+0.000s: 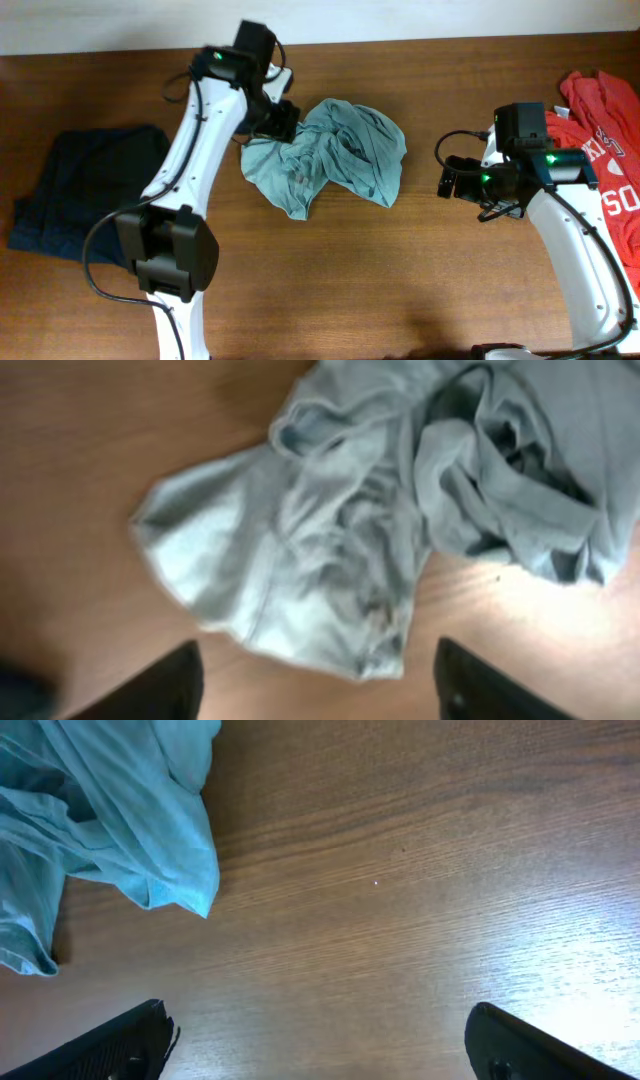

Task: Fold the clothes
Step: 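Lower the shirt and reach the right gripper to grasp its other end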

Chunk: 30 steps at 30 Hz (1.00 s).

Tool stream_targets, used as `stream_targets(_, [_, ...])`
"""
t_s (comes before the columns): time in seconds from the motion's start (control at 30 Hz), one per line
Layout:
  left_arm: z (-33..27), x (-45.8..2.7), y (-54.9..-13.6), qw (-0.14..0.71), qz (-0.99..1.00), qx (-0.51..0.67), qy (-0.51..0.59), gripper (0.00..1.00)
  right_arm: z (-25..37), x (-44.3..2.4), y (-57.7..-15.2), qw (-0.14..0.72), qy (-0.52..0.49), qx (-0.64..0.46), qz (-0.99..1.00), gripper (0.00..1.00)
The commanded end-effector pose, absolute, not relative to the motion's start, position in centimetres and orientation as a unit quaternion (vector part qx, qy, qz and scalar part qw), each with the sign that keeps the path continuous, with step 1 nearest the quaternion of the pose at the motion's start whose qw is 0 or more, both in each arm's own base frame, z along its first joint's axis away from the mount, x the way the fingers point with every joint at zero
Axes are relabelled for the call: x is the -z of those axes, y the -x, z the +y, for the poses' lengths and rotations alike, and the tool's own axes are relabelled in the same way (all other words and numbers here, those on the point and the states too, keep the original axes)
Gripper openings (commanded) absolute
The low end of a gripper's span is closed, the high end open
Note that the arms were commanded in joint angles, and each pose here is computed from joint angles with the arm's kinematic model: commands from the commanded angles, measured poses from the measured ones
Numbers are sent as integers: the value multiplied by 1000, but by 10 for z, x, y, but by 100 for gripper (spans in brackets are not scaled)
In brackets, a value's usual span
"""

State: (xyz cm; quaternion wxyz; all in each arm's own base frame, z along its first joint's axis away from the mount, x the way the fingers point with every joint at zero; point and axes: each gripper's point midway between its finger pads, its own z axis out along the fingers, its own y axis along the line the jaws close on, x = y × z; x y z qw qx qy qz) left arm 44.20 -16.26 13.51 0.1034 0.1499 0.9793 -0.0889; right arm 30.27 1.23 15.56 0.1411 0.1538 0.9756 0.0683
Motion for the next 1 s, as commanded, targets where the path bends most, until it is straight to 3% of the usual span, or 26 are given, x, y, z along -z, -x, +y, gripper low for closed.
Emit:
stream_targets(0.0, [-173, -102, -426, 73, 980, 124, -134, 63, 8, -159, -304, 143, -158, -59, 975, 98])
stream_targets(0.17, [-169, -60, -424, 71, 983, 121, -117, 59, 8, -159, -303, 141, -158, -58, 976, 98])
stream_targets(0.4, [-167, -36, -442, 123, 979, 108, -119, 45, 8, -158, -302, 139, -158, -58, 976, 98])
stream_targets(0.57, [-171, -39, -455, 151, 974, 113, -121, 23, 8, -158, -302, 139, -159, -58, 976, 98])
stream_targets(0.63, [-172, -41, -459, 161, 973, 115, -122, 3, 8, -158, -302, 139, -158, -58, 976, 98])
stream_targets(0.67, [-172, -41, -460, 162, 972, 115, -122, 1, 8, -158, -302, 139, -158, -58, 976, 98])
stream_targets(0.83, [-169, -60, -460, 159, 974, 108, -120, 1, 8, -159, -303, 142, -158, -58, 975, 99])
stream_targets(0.97, [-152, -132, -465, 191, 973, 62, -114, 1, 12, -163, -315, 166, -145, -70, 973, 98])
